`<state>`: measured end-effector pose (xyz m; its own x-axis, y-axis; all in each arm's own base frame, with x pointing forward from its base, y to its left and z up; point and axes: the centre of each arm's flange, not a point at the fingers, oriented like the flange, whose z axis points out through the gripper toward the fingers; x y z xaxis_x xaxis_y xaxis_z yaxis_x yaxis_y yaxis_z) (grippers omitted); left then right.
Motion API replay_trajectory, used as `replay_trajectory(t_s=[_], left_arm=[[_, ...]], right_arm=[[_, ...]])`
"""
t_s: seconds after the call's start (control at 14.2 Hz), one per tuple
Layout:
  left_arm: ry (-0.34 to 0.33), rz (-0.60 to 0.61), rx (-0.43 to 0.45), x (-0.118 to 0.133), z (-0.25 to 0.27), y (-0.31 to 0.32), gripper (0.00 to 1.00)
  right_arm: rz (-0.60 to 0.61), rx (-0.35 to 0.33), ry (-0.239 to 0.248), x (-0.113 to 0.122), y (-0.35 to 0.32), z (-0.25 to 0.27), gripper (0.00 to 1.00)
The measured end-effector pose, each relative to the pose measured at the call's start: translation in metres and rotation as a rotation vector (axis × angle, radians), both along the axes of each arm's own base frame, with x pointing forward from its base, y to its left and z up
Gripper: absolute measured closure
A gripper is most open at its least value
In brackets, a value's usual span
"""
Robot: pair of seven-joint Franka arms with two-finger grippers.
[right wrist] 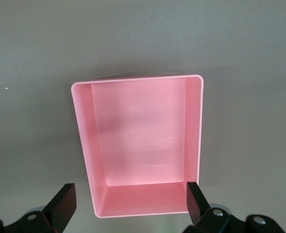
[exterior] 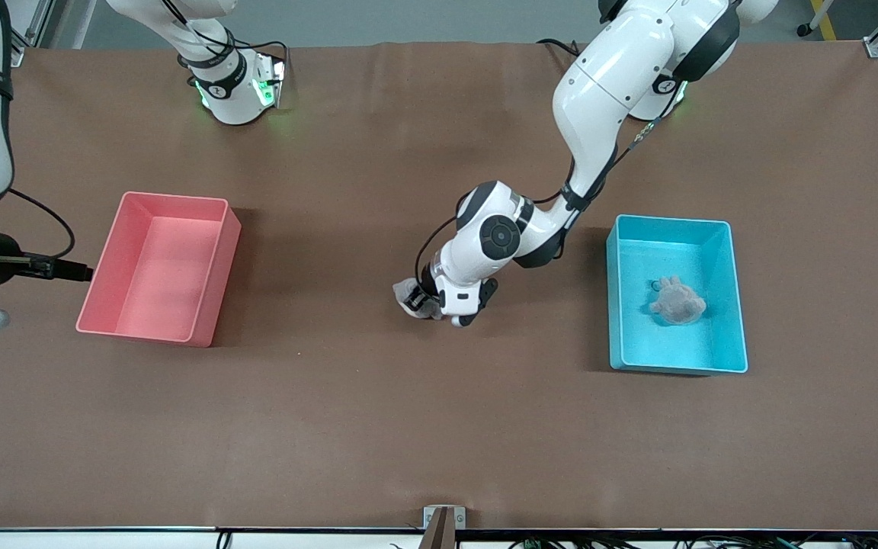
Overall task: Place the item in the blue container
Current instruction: 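Carry the second plush to the cyan tray while the right gripper withdraws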
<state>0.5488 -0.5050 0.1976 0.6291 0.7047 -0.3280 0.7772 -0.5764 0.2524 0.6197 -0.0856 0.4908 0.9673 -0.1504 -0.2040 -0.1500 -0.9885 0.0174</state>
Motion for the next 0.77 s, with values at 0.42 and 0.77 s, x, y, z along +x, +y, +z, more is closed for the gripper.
replay_trajectory(t_s=[0.42, 0.77], left_arm=[[-0.046, -0.168, 0.192, 0.052, 0.142, 0.099, 0.74], [0.008, -0.472, 0.327, 0.052, 0.184, 0.257, 0.74]], right_arm=[[0.003, -0.003, -0.013, 0.002, 0.001, 0.012, 0.0], [0.008, -0.007, -0.045, 0.006, 0.003, 0.028, 0.0]])
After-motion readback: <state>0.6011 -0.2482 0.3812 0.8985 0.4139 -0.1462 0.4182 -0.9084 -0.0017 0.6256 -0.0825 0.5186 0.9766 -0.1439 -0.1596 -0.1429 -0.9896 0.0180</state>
